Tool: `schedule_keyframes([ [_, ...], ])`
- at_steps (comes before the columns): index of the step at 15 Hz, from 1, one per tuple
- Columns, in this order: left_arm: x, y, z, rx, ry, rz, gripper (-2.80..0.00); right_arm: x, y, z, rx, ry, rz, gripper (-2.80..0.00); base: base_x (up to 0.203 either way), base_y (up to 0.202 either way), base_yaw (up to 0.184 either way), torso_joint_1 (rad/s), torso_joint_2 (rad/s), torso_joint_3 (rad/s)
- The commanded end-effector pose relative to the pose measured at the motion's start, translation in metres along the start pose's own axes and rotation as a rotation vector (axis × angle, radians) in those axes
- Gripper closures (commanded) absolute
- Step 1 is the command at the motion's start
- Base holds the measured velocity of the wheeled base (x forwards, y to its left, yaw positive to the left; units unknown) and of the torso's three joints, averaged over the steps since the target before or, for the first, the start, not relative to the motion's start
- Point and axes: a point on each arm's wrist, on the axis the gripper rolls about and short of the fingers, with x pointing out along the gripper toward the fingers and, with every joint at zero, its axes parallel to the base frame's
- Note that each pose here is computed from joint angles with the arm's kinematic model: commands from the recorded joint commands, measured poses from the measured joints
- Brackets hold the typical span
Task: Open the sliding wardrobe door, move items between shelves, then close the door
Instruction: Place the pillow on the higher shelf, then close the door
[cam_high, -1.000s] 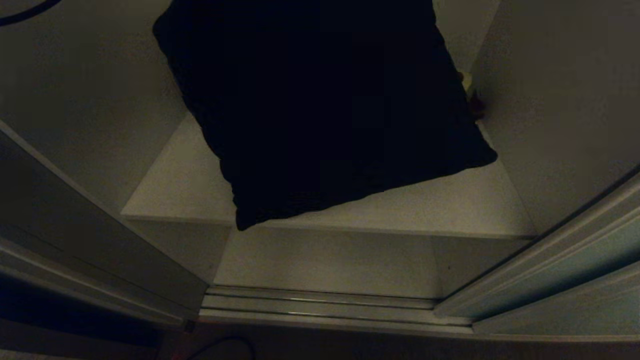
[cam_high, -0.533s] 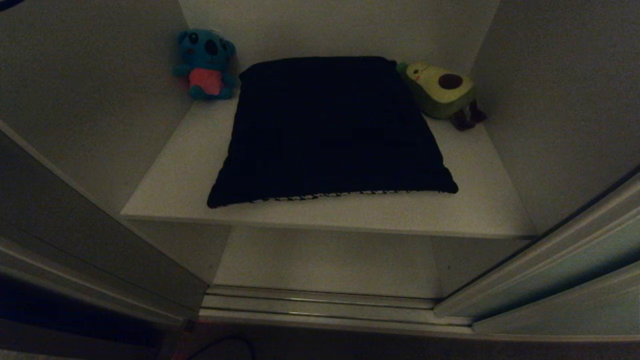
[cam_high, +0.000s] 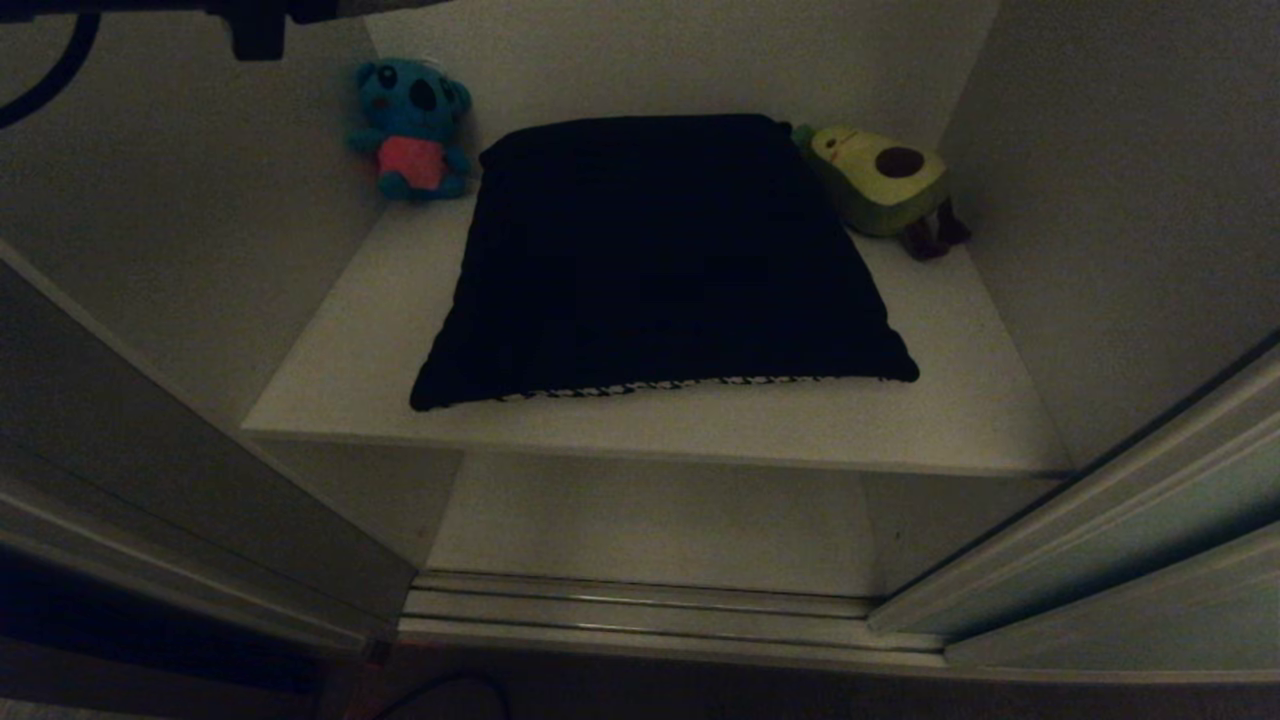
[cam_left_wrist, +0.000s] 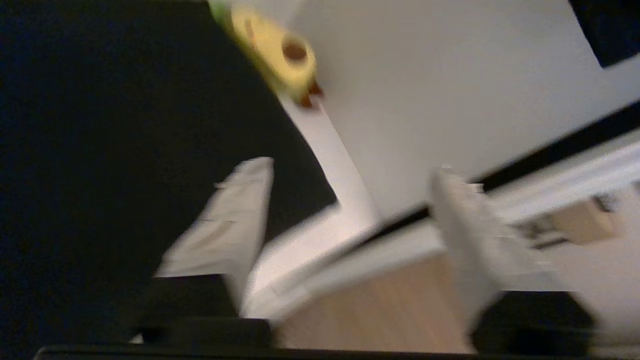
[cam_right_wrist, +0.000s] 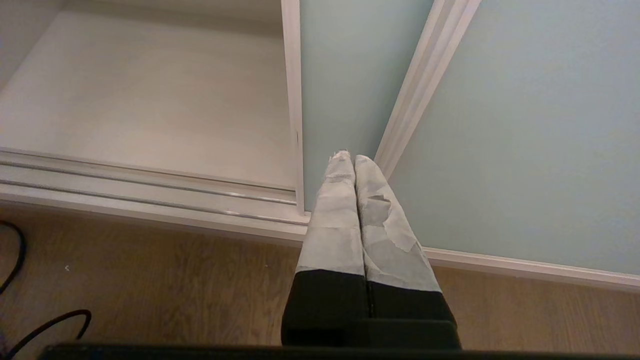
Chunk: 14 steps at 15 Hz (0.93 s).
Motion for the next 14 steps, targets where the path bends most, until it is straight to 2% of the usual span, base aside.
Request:
schedule_keyframes([
  [1, -0.011, -0.005, -0.003, -0.027, 0.033, 0.008, 0.00, 0.000, 0.000, -0.001, -0.001, 0.005, -0.001, 0.00, 0.000, 0.000, 0.000, 0.000, 0.00, 0.000],
  [3, -0.012, -0.001, -0.014, -0.087, 0.126, 0.055, 0.00, 0.000, 0.000, -0.001, -0.001, 0.005, 0.000, 0.00, 0.000, 0.000, 0.000, 0.000, 0.00, 0.000],
  [5, -0.007, 0.008, -0.030, -0.212, 0.219, 0.116, 0.00, 0.000, 0.000, -0.001, -0.001, 0.005, 0.000, 0.00, 0.000, 0.000, 0.000, 0.000, 0.00, 0.000],
  [7, 0.000, 0.020, -0.055, -0.276, 0.325, 0.169, 0.00, 0.000, 0.000, -0.001, -0.001, 0.005, 0.001, 0.00, 0.000, 0.000, 0.000, 0.000, 0.00, 0.000],
  [11, 0.033, 0.055, -0.113, -0.349, 0.534, 0.273, 0.00, 0.000, 0.000, -0.001, -0.001, 0.005, 0.000, 0.00, 0.000, 0.000, 0.000, 0.000, 0.00, 0.000],
  [13, 0.052, 0.073, -0.131, -0.363, 0.583, 0.318, 0.00, 0.000, 0.000, -0.001, -0.001, 0.005, 0.001, 0.00, 0.000, 0.000, 0.000, 0.000, 0.00, 0.000],
  [14, 0.061, 0.081, -0.137, -0.365, 0.583, 0.332, 0.00, 0.000, 0.000, -0.001, -0.001, 0.005, 0.002, 0.00, 0.000, 0.000, 0.000, 0.000, 0.00, 0.000],
])
